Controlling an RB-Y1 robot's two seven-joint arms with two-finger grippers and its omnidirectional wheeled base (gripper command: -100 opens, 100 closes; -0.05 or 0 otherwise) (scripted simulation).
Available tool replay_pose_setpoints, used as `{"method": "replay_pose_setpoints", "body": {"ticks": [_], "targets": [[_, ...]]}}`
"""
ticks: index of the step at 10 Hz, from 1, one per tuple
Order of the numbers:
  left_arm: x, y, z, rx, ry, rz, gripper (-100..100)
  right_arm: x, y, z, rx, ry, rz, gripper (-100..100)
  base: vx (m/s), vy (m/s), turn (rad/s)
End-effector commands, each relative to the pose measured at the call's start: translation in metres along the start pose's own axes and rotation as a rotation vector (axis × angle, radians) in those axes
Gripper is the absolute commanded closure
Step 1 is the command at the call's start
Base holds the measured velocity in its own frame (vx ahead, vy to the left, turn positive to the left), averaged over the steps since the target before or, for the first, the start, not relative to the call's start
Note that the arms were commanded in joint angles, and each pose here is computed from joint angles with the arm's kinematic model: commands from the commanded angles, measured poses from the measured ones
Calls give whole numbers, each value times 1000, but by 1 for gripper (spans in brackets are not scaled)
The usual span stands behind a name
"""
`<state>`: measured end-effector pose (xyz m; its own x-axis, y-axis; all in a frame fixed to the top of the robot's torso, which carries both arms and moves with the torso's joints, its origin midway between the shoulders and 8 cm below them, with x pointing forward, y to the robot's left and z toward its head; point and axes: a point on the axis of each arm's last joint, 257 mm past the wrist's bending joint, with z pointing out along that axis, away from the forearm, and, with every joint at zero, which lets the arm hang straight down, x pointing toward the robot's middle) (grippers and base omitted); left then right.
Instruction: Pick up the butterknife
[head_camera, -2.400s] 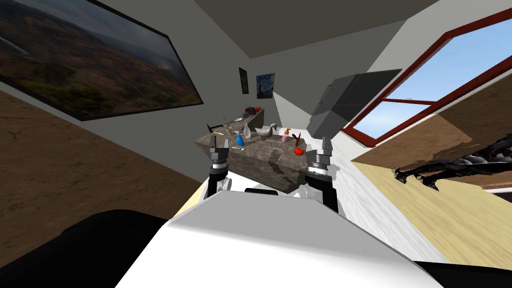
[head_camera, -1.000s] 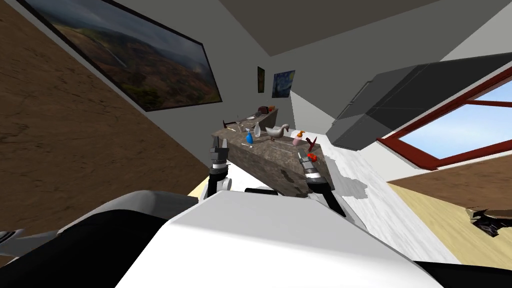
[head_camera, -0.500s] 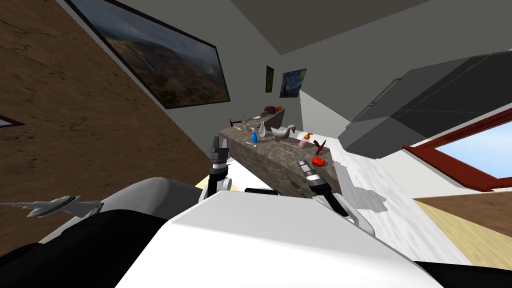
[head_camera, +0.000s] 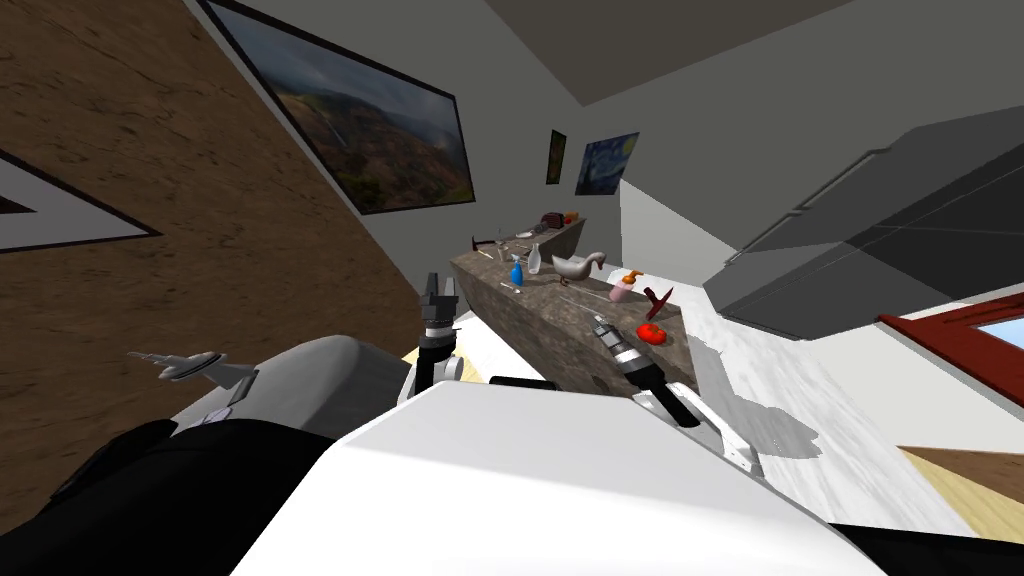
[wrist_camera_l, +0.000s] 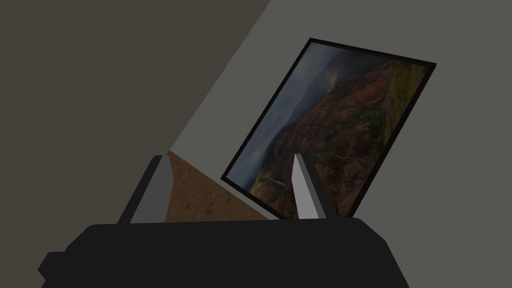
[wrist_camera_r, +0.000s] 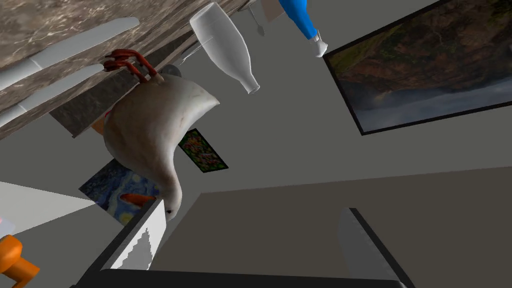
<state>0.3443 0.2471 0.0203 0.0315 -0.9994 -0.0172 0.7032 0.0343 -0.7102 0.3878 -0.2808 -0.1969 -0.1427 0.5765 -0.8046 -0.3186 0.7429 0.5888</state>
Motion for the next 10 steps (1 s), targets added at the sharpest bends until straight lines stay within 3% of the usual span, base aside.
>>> {"method": "replay_pose_setpoints", "body": {"ticks": [1, 10], "targets": [[0, 0, 0, 0, 0, 0, 0, 8, -11, -1, 4, 53, -54, -100, -5, -23, 171], [0, 0, 0, 0, 0, 0, 0, 29, -82, -10, 20, 317, -297, -100, -5, -35, 198]]}}
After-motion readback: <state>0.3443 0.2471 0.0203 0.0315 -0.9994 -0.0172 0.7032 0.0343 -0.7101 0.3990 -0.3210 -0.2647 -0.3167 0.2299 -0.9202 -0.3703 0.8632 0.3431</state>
